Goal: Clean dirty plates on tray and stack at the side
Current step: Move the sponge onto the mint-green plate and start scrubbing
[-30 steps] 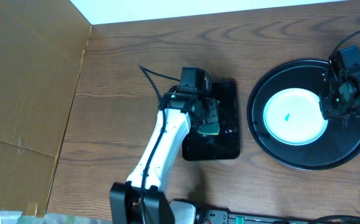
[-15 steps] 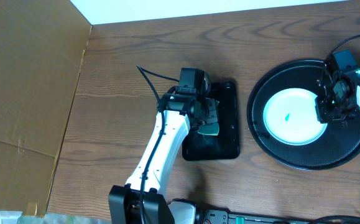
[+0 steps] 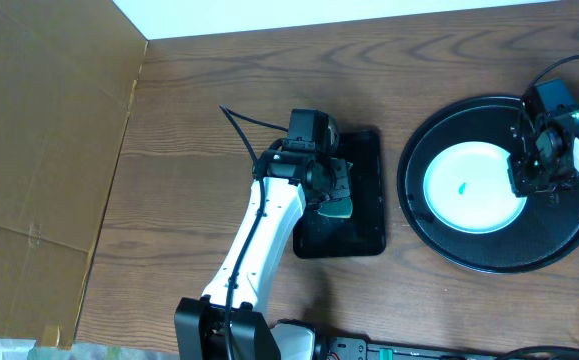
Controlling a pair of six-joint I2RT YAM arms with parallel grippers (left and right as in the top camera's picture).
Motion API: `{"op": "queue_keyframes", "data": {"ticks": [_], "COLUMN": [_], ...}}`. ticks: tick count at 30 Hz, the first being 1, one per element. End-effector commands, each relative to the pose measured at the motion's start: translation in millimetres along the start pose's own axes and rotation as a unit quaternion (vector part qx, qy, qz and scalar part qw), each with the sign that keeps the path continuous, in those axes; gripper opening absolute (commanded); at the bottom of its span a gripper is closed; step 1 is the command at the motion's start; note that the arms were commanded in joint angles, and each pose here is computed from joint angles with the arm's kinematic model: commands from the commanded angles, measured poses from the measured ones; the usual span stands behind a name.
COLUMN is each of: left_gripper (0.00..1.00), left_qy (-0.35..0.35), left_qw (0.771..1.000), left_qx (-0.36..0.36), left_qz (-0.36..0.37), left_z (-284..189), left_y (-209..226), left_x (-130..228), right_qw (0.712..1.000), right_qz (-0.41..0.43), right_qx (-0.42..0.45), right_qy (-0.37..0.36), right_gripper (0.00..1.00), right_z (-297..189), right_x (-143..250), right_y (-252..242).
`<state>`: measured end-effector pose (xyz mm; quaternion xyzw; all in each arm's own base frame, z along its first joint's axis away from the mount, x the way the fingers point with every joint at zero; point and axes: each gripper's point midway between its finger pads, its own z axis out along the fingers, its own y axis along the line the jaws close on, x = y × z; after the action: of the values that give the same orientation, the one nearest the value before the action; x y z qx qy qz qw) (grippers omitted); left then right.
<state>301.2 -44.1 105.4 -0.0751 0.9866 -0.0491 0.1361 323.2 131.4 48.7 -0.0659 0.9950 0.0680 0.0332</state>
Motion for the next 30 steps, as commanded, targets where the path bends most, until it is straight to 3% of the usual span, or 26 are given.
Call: {"op": "queue_keyframes", "data": {"ticks": [1,14,21,25,30], "left_gripper": [0.07,0.07,0.07,0.07,0.07], "left_qy": [-0.009,-0.007,-0.007,-0.011,-0.021], "left_qw": [1.000,1.000,1.000,1.000,0.997], "left_qx": [-0.005,0.002,0.009,0.026,0.068], "left_qz": [-0.004,-0.004,-0.004,-0.002,0.013], "left_z": [-4,-4,-6,-10,-22], "left_y": [1,-2,-4,-11,-37], "left_x": [-4,-4,-4,-8,-16], "right_qw": [1.000,0.999,0.999,0.999,0.998], "right_qz": [-0.001,0.023,0.035,0.038,0.042], "right_qx": [0.010,0.023,0.029,0.032,0.030], "right_qy": [-0.003,-0.029,-0.003,0.019,0.028], "right_gripper": [0.39,0.32,0.28,0.22,0.08], "right_z": [2,8,29,42,47], "right_x": [-1,-12,-7,-1,2], "right_y": [-4,-10,-13,-16,-15]}}
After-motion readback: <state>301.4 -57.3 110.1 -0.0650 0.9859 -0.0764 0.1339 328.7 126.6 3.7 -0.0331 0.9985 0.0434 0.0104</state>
